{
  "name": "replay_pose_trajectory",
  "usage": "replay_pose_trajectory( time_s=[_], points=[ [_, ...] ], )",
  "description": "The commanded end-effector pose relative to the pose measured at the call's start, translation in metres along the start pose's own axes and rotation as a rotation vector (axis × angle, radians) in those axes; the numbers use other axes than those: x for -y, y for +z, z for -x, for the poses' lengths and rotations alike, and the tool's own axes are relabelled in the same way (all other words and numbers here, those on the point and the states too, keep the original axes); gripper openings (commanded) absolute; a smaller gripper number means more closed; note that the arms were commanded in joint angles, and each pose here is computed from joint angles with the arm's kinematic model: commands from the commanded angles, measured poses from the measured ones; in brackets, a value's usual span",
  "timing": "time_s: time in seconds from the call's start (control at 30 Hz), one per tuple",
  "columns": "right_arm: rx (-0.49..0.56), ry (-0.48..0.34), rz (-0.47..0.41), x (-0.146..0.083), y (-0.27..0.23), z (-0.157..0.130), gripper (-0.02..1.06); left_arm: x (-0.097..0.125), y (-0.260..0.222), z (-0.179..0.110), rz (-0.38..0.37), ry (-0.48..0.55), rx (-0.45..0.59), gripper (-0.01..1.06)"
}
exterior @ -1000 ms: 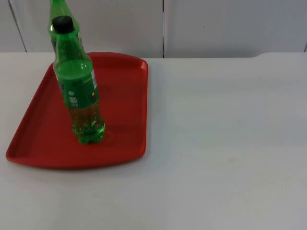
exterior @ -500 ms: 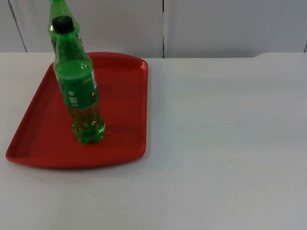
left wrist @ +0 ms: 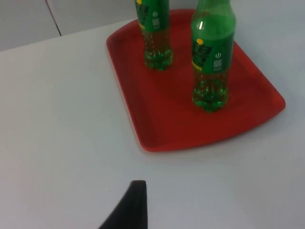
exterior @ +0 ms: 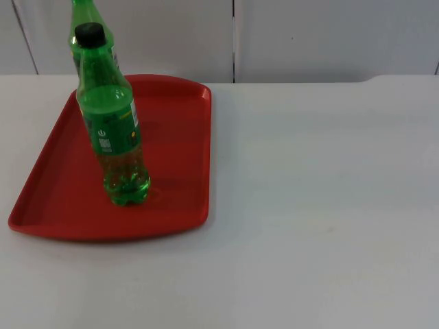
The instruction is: Place the bottle upright on the tray.
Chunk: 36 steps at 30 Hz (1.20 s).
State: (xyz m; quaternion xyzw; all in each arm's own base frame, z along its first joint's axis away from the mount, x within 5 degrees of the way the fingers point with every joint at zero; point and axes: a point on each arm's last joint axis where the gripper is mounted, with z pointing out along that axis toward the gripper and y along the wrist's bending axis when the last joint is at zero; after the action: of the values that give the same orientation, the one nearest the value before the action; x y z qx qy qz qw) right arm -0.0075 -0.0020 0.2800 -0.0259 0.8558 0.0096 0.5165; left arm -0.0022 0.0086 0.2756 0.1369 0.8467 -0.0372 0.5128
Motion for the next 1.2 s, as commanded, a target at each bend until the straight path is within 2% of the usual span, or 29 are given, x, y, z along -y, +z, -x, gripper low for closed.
replay_pose_trajectory(
  time_s=[0.0,1.17],
  points=[
    [0.008,0.018,-0.026,-0.0004,0.0005,-0.0001,1.05,-0.0004,0.0006,-0.0008,-0.001,0.0,0.002,1.05],
    [0.008,0.023,-0.036,-0.0005,0.0005,-0.0002,1.05,-0.0004,0.0006,-0.0008,-0.001,0.0,0.002,1.05]
  ],
)
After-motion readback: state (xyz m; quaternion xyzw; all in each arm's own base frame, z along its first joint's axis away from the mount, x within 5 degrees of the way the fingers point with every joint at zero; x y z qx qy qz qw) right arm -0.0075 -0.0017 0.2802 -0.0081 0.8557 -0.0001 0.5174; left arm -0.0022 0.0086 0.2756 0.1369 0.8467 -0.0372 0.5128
